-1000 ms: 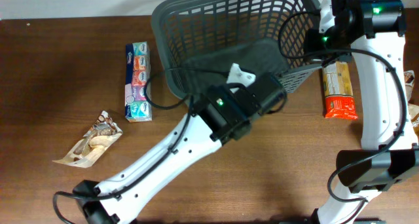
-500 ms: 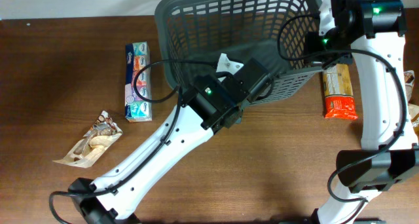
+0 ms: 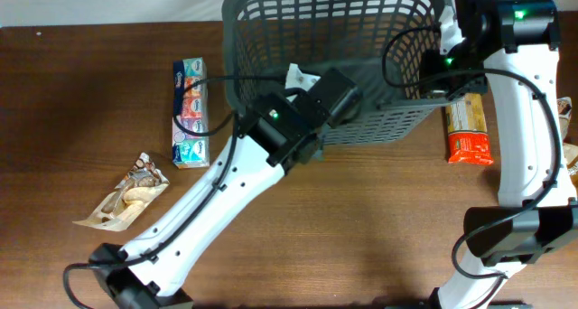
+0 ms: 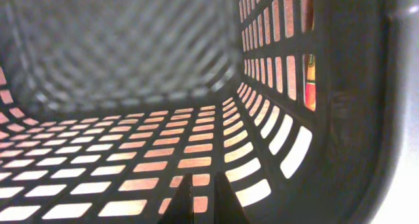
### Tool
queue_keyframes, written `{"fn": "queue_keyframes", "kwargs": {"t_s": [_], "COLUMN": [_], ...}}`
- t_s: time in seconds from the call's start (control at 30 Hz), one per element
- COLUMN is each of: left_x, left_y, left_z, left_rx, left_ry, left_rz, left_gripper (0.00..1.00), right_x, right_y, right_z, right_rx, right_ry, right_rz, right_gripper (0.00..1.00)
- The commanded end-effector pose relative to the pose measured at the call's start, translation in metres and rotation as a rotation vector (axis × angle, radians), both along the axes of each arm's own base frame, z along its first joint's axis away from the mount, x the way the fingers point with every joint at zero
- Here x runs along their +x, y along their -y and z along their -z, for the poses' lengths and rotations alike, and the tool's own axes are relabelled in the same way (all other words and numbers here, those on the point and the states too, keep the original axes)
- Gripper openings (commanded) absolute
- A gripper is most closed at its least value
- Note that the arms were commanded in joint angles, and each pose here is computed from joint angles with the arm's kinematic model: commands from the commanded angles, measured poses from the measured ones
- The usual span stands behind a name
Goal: Pack container
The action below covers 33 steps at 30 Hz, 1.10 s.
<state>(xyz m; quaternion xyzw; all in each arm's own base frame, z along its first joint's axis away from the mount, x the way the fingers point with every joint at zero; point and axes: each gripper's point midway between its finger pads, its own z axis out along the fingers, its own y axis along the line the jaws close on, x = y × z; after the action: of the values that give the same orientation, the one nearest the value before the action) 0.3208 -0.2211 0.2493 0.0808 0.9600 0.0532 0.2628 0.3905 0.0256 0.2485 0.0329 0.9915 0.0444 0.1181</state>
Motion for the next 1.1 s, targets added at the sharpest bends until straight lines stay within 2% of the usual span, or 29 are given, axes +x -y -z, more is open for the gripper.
{"fn": "queue_keyframes", "kwargs": {"t_s": [0.0, 0.13, 0.5, 0.73, 0.97, 1.07], "left_x": [0.011, 0.013, 0.006, -0.012, -0.043, -0.061], "left_y": [-0.020, -0.028, -0.024, -0.032, -0.061, -0.084], "left_z": [0.005, 0.006, -0.009, -0.052, -0.106, -0.125], "left_rx": [0.040, 0.048, 0.052, -0.038, -0.141, -0.151], "left_ry": [-0.007, -0.016, 0.011, 0.109, 0.226, 0.276], "left_rz": [-0.040, -0.058, 0.019, 0.032, 0.030, 0.012], "left_gripper": [0.02, 0.02, 0.02, 0.02, 0.02, 0.02], "right_x": [-0.004, -0.004, 0.005, 0.012, -0.002, -0.007], "right_y": [-0.003, -0.005, -0.022, -0.029, -0.022, 0.020], "right_z": [0.000, 0.000, -0.015, -0.073, -0.147, -0.170], "right_rx": [0.005, 0.012, 0.110, 0.152, 0.132, -0.006], "right_ry": [-0.015, -0.016, 0.046, 0.224, 0.450, 0.536], "right_rz": [-0.009, -0.011, -0.037, -0.060, -0.053, 0.140], "right_gripper": [0.04, 0.04, 0.04, 0.04, 0.04, 0.04]}}
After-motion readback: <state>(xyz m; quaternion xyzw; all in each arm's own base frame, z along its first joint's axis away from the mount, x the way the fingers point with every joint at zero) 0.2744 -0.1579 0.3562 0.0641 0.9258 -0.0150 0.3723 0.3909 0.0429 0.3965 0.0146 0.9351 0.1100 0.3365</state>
